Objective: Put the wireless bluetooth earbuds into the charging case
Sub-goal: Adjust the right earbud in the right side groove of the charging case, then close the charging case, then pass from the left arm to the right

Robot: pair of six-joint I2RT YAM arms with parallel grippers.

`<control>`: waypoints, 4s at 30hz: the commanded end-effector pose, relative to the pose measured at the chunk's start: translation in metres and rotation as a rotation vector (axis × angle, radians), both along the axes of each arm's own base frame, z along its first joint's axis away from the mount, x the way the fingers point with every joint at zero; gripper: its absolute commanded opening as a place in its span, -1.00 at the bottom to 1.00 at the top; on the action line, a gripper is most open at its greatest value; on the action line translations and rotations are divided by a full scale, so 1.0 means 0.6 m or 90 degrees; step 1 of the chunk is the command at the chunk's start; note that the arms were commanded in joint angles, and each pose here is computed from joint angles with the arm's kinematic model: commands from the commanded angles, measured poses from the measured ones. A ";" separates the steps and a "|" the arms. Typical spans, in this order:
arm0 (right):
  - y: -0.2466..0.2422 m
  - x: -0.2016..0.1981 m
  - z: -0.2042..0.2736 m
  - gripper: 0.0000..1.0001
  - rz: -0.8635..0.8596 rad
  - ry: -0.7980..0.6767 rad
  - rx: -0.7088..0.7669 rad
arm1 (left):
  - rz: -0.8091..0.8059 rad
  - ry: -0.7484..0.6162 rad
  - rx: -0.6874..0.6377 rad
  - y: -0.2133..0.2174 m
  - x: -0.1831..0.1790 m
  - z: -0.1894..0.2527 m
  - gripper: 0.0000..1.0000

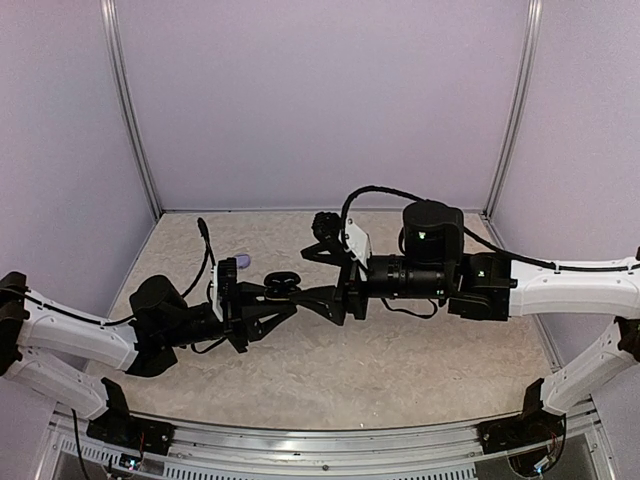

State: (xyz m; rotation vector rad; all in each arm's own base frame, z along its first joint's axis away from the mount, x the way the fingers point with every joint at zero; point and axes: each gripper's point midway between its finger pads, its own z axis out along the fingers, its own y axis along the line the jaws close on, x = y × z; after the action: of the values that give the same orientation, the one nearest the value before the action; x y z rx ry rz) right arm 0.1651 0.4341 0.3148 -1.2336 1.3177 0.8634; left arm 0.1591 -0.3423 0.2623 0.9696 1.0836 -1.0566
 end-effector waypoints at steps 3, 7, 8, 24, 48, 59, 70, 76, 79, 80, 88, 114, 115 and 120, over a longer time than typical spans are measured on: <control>-0.020 -0.009 0.043 0.56 0.025 -0.007 0.040 | -0.024 -0.033 -0.014 -0.001 -0.015 0.023 -1.00; -0.018 -0.004 0.048 0.56 0.023 -0.003 0.044 | -0.029 -0.035 -0.013 -0.003 -0.018 0.025 -1.00; -0.016 -0.003 0.045 0.56 0.023 -0.001 0.040 | -0.028 -0.035 -0.014 -0.003 -0.018 0.025 -1.00; -0.002 0.030 -0.024 0.47 -0.011 0.032 -0.026 | -0.035 -0.042 -0.014 -0.006 -0.025 0.028 -1.00; 0.008 -0.050 -0.012 0.44 0.172 0.034 -0.008 | -0.050 -0.024 -0.014 -0.008 -0.025 0.032 -1.00; 0.005 -0.069 -0.007 0.33 0.213 0.030 -0.003 | -0.034 -0.017 -0.016 -0.008 -0.015 0.036 -1.00; -0.002 -0.086 -0.017 0.06 0.245 0.032 -0.019 | -0.024 0.005 -0.016 -0.007 -0.004 0.035 -1.00; -0.008 -0.077 -0.015 -0.01 0.215 0.025 -0.023 | -0.032 0.000 -0.015 -0.006 -0.008 0.035 -1.00; -0.010 -0.065 -0.011 -0.06 0.188 0.021 -0.023 | -0.046 -0.005 -0.009 -0.009 -0.014 0.033 -1.00; -0.009 -0.059 -0.011 -0.09 0.176 0.021 -0.025 | -0.050 -0.007 -0.007 -0.010 -0.016 0.032 -1.00; -0.001 -0.048 -0.026 -0.23 0.161 0.032 -0.044 | -0.055 -0.020 0.003 -0.017 -0.024 0.031 -1.00; -0.005 -0.012 -0.036 -0.81 0.103 0.056 -0.048 | 0.005 -0.009 0.010 -0.015 -0.002 0.027 -0.27; -0.008 -0.006 -0.034 -0.81 0.095 0.062 -0.043 | 0.012 -0.008 0.012 -0.013 0.000 0.025 -0.15; -0.026 0.029 -0.031 -0.84 0.054 0.105 -0.031 | 0.089 -0.020 0.022 0.010 0.025 0.016 0.20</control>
State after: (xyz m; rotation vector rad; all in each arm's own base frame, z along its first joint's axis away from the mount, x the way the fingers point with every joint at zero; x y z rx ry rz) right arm 0.1619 0.4262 0.2881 -1.3904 1.3731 1.0109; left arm 0.1608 -0.3499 0.2623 0.9955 1.1348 -1.0166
